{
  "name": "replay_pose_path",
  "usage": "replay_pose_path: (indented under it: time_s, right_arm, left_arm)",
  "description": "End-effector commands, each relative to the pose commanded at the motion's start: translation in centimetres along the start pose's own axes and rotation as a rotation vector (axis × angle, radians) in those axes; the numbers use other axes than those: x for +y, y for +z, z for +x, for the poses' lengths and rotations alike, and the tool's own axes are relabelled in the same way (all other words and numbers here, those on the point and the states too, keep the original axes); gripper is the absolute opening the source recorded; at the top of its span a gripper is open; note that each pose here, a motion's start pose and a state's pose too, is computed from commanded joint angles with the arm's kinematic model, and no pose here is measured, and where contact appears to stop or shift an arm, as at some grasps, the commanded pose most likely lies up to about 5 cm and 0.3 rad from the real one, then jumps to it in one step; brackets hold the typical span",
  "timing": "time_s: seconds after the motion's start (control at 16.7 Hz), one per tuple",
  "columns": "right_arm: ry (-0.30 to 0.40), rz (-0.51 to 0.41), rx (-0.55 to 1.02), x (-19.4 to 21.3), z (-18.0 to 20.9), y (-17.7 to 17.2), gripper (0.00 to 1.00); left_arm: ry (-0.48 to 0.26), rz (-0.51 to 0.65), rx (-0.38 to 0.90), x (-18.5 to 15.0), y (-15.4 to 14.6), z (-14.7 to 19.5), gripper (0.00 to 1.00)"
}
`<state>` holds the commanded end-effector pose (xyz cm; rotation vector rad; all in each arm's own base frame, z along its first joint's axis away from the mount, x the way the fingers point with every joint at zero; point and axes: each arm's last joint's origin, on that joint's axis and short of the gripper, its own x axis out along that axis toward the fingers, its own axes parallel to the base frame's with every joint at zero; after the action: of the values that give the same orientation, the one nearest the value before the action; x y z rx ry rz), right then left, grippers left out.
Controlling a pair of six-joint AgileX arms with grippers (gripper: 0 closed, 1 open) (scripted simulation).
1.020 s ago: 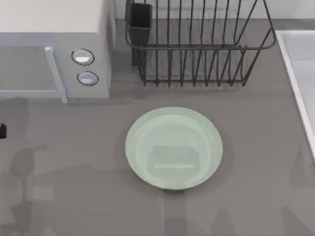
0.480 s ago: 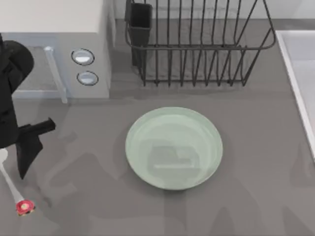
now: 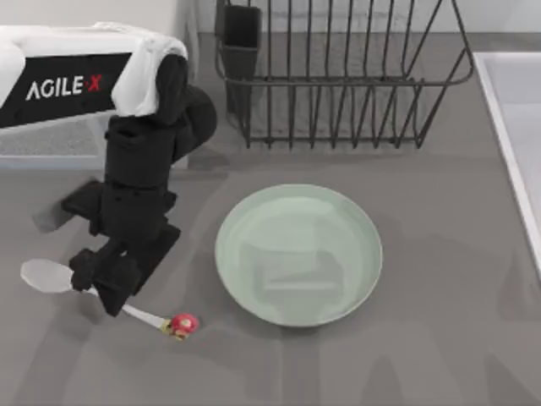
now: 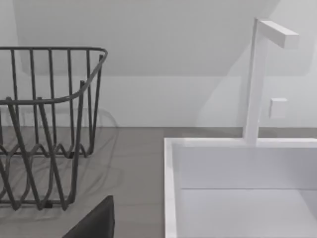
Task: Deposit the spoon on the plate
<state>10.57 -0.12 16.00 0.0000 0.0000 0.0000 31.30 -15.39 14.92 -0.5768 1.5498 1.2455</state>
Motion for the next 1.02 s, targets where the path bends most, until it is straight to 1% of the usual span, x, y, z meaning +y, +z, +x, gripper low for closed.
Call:
replay_pose_path:
  time_s: [0.12, 0.3, 0.54, 0.66, 0.78, 1.02]
  right_arm:
    - [0.000, 0.000, 0.000, 0.0, 0.0, 0.0, 1.00]
    - [0.000, 0.000, 0.000, 0.0, 0.0, 0.0, 1.00]
    - [0.000, 0.000, 0.000, 0.0, 0.0, 0.0, 1.00]
    - [0.000, 0.000, 0.000, 0.0, 0.0, 0.0, 1.00]
    - [0.000, 0.000, 0.000, 0.0, 0.0, 0.0, 1.00]
    - [0.000, 0.000, 0.000, 0.0, 0.0, 0.0, 1.00]
  left_arm:
    - [-0.045, -0.111, -0.016, -1.8, -2.6, -0.8, 0.00]
    - [-0.157, -0.235, -0.007, -3.9, -6.4, -2.6, 0.00]
    - [-0.324, -0.336, 0.053, -5.4, -10.3, -5.5, 0.00]
    - [-0.385, -0.370, 0.086, -5.7, -11.5, -6.6, 0.00]
    - [-0.415, -0.388, 0.104, -5.8, -12.1, -7.2, 0.00]
    - [-0.415, -0.388, 0.104, -5.8, -12.1, -7.2, 0.00]
